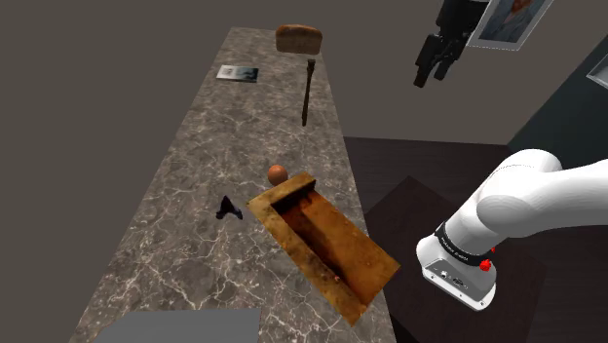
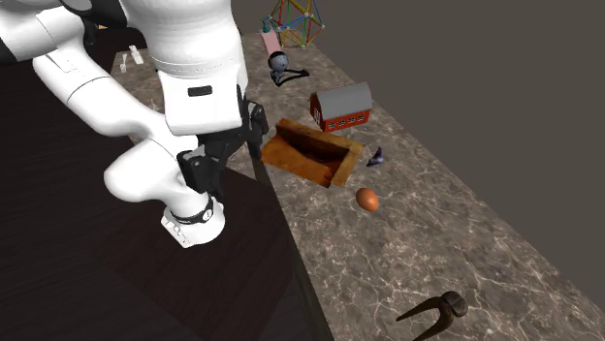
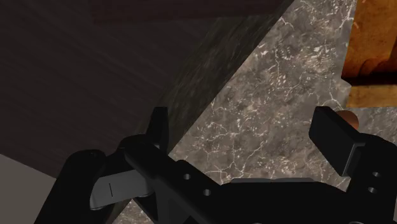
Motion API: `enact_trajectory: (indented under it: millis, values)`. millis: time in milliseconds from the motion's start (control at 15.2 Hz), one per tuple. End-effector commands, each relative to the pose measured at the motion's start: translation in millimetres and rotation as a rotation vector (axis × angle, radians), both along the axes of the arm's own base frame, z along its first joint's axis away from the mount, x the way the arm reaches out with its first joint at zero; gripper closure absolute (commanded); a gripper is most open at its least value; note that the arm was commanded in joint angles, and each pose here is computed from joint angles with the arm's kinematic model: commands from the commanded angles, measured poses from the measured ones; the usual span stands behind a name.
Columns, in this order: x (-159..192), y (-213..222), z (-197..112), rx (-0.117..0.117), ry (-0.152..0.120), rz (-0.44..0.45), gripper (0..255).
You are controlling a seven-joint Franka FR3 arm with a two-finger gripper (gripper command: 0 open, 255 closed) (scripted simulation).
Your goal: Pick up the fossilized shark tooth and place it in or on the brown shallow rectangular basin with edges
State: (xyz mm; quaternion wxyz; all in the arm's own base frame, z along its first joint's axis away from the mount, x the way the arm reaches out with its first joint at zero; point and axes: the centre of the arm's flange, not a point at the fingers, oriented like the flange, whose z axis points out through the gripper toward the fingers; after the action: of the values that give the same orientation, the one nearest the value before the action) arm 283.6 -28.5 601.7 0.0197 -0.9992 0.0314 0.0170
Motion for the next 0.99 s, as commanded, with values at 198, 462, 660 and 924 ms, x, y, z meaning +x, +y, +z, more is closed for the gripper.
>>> enact_trajectory:
  millis: [198,462,660,924]
  values:
    - [16,33,-16,-0.003,0.007,0.004,0]
    - [38,78,-38,-0.006,0.017,0.009,0]
    - [54,111,-54,-0.009,0.025,0.013,0]
    - [75,155,-77,-0.012,0.035,0.019,0]
